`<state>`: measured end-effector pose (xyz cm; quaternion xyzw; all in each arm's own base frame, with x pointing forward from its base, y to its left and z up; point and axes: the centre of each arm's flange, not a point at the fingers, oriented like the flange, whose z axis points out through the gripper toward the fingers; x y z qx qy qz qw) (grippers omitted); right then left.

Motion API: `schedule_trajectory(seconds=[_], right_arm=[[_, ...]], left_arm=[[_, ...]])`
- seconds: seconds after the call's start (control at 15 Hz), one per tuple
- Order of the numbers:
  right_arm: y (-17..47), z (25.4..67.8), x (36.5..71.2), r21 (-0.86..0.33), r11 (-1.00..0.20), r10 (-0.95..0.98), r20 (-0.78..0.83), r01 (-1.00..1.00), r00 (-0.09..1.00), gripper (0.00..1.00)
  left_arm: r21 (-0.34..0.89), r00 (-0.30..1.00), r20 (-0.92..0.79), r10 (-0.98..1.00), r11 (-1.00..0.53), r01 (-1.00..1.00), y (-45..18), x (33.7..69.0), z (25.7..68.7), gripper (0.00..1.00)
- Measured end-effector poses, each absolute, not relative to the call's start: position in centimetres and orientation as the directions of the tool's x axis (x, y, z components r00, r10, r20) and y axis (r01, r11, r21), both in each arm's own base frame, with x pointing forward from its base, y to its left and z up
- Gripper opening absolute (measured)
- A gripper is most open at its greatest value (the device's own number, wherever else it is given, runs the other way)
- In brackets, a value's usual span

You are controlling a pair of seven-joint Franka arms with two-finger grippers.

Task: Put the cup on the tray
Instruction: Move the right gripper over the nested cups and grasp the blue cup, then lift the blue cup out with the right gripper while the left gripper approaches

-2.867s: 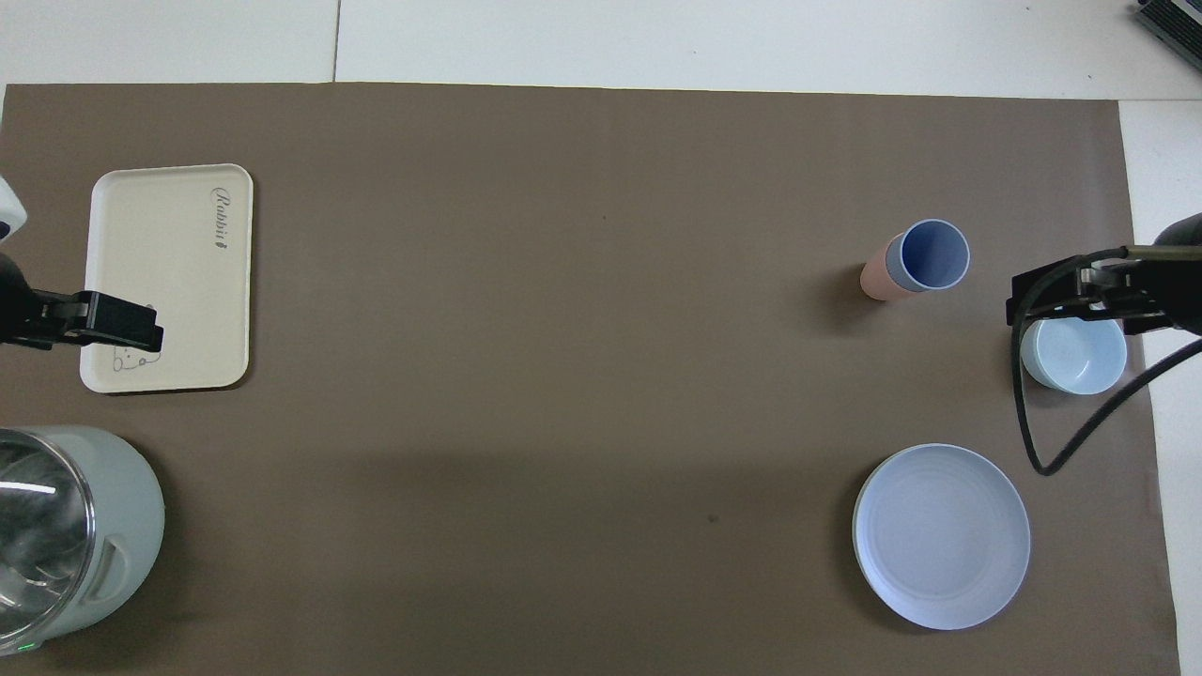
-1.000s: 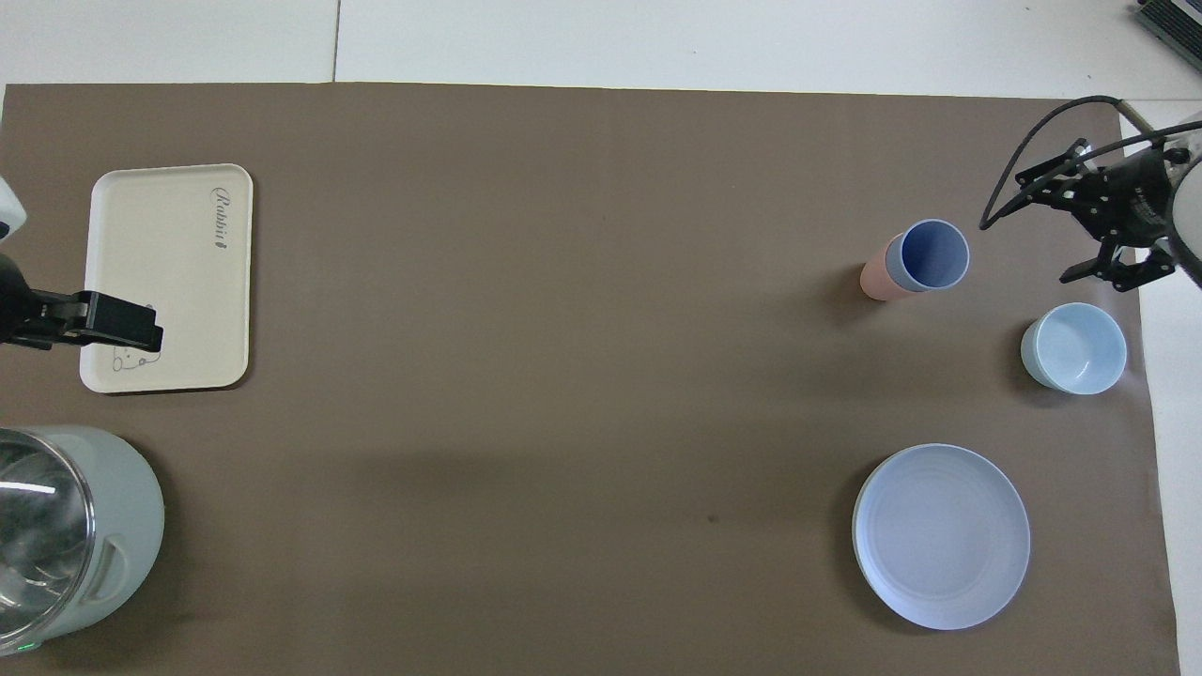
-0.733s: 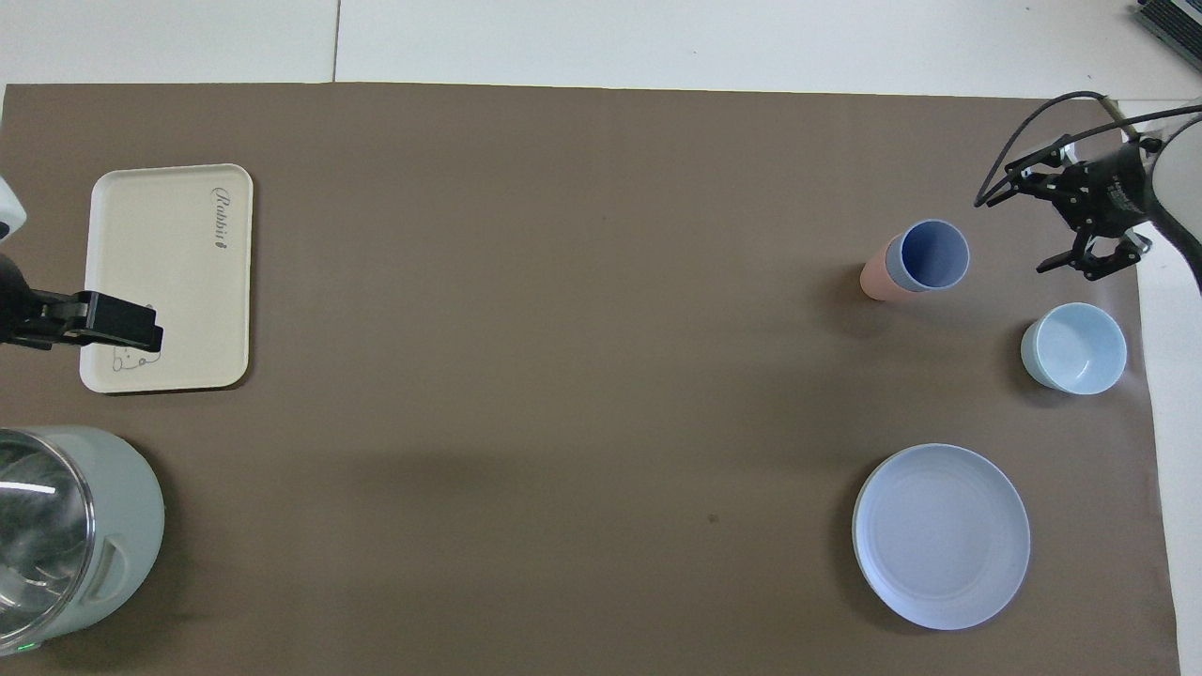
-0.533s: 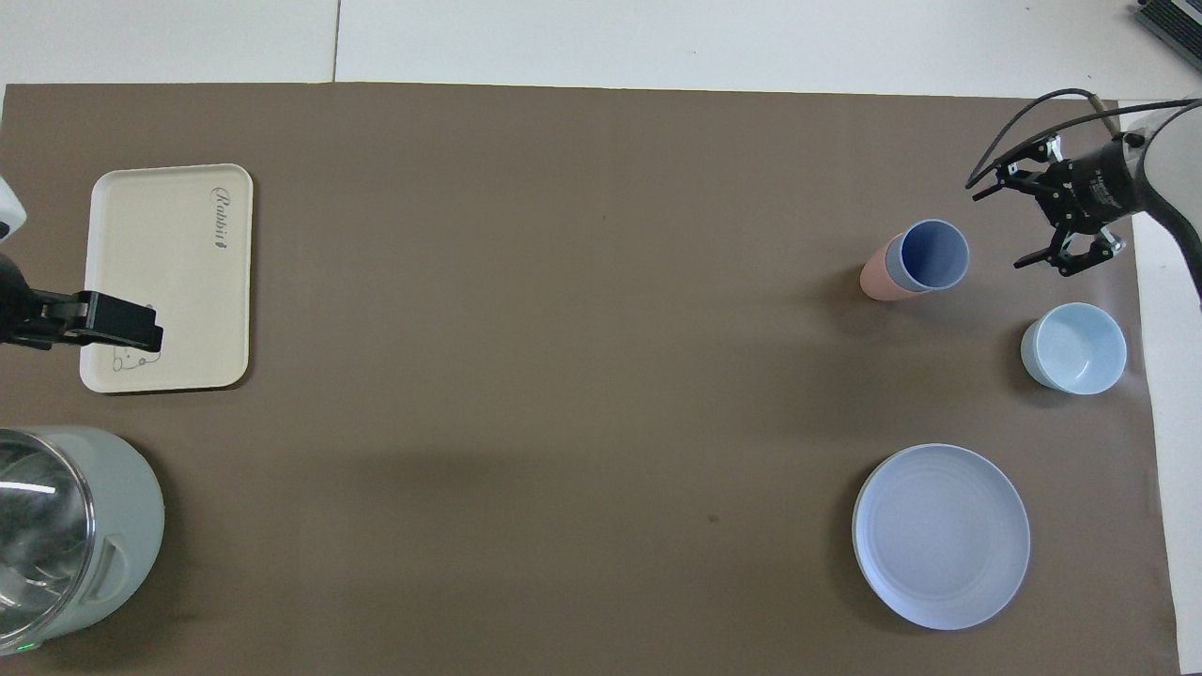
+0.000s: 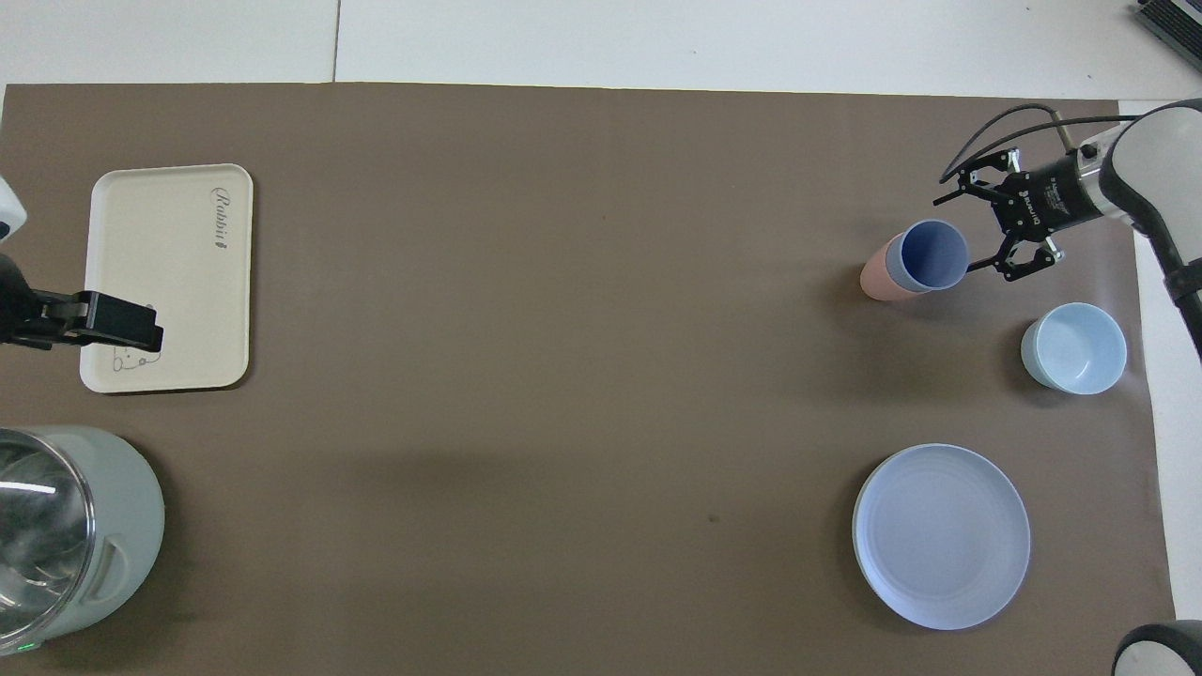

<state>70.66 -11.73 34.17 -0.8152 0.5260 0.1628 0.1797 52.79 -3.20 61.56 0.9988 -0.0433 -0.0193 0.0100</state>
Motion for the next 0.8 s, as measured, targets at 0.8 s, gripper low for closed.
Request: schedule_trajectory(seconds=[0.8], right_arm=[[-10.0, 29.5, 68.1, -0.084, -0.294, -0.764, -0.578, -0.952, 0.287, 0.93]], left_arm=[[0.022, 0.996, -0.038, -0.087, -0.996, -0.086, -3.2, 52.8, 61.6, 1.0]])
